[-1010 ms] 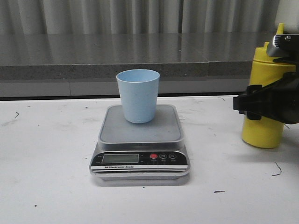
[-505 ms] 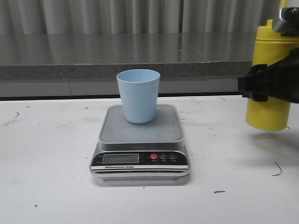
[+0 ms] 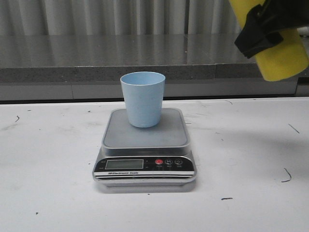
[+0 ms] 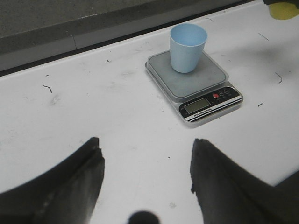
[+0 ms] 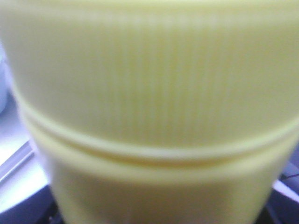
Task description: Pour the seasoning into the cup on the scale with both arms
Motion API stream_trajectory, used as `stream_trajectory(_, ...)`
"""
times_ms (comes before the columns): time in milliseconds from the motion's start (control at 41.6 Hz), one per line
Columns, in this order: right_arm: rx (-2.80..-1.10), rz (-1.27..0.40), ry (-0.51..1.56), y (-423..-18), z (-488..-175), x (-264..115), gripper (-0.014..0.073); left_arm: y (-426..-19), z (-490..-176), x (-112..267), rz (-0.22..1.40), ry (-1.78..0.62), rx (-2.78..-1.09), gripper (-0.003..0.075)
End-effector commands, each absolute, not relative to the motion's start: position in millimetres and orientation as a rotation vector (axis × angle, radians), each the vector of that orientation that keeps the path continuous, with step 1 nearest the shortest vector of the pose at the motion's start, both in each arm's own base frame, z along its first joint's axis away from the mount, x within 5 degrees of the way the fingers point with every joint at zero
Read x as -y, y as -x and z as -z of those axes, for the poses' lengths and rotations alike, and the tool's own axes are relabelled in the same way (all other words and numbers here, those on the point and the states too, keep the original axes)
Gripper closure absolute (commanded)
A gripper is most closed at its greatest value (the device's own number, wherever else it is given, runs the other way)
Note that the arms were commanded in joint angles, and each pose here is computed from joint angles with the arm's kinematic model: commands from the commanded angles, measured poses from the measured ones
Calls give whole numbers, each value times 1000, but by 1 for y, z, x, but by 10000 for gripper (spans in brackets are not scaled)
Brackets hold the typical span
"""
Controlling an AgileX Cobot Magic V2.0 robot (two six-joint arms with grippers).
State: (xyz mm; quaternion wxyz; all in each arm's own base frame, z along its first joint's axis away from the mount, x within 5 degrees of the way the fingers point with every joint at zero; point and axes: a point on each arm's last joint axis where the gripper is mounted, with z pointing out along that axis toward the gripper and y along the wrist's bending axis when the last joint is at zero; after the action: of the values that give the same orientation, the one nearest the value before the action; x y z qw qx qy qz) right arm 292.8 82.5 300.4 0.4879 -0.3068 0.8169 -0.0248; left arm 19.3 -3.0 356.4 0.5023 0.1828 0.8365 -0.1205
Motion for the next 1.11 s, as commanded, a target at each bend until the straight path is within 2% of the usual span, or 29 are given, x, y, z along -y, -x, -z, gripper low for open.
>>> stream_trajectory(0, -1887, 134, 835, -294, -349, -83, 253, -22, -368, 5, 320, -426, -1942, 313)
stream_trajectory(216, -1915, 232, 1052, -301, -374, -100, 255, -22, -368, 5, 320, -426, -1942, 313)
stream_trajectory(409, -1902, 357, 1238, -309, -378, -123, 255, -22, -368, 5, 320, -426, -1942, 313)
stream_trajectory(818, -1882, 739, 1557, -330, -350, -155, 255, -22, -368, 5, 320, -426, -1942, 313)
stream_trajectory(1082, -1837, 917, 1674, -340, -333, -162, 255, -22, -368, 5, 320, -426, -1942, 313)
